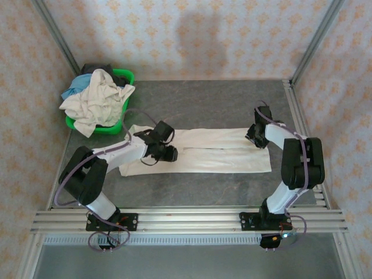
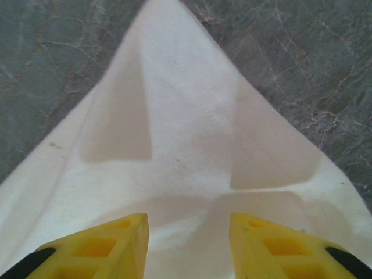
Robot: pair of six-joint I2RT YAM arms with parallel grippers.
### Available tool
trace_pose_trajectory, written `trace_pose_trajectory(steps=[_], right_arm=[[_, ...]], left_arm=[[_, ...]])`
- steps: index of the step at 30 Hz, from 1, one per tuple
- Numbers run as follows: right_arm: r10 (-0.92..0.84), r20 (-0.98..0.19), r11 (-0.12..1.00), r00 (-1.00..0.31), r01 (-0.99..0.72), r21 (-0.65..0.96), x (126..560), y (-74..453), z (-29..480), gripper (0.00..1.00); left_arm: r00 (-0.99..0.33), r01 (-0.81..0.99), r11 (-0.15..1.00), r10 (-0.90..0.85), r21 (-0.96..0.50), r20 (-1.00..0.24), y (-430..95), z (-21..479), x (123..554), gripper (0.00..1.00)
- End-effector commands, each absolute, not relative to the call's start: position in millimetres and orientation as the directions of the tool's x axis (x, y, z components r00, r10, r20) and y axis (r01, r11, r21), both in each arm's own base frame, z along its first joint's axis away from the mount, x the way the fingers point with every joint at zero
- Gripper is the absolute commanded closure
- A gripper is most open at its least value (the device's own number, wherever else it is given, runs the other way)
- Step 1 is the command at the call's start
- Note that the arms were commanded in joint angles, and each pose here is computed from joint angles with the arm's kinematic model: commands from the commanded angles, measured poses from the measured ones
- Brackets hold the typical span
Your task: Fold and stack the t-shirts
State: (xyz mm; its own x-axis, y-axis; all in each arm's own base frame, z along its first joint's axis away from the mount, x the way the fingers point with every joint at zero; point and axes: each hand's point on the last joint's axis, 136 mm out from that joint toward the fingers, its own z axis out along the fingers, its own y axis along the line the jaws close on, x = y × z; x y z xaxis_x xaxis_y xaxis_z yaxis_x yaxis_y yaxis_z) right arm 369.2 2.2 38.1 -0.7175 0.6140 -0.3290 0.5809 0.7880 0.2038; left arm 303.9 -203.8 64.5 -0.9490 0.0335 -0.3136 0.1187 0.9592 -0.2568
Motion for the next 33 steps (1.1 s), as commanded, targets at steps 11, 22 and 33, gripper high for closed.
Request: trace_pose_trajectory(steps=[11,22,33], right_arm=[[0.587,-0.336,0.809,-0.737,0.550,0.206,367.5,14.5,43.6,0.59],[0.577,-0.340,0.811,-0.742,0.569,0.135,364.3,2.6,35.9,0.58],[0.579,-0.329,0.809,-0.746,0.575,0.120,364.0,-1.2,27.4,0.58]], left_arm=[[-0.949,0.089,0.986,0.041,-0.140,-0.312,-222.4,51.7,390.4,0.61],[-0.949,0.056,0.977,-0.011,-0.203,-0.314,-214.3,52.2,344.4,0.61],[-0.963,0.011,0.955,-0.069,-0.295,-0.259,-212.5,41.8,300.3,0.61]])
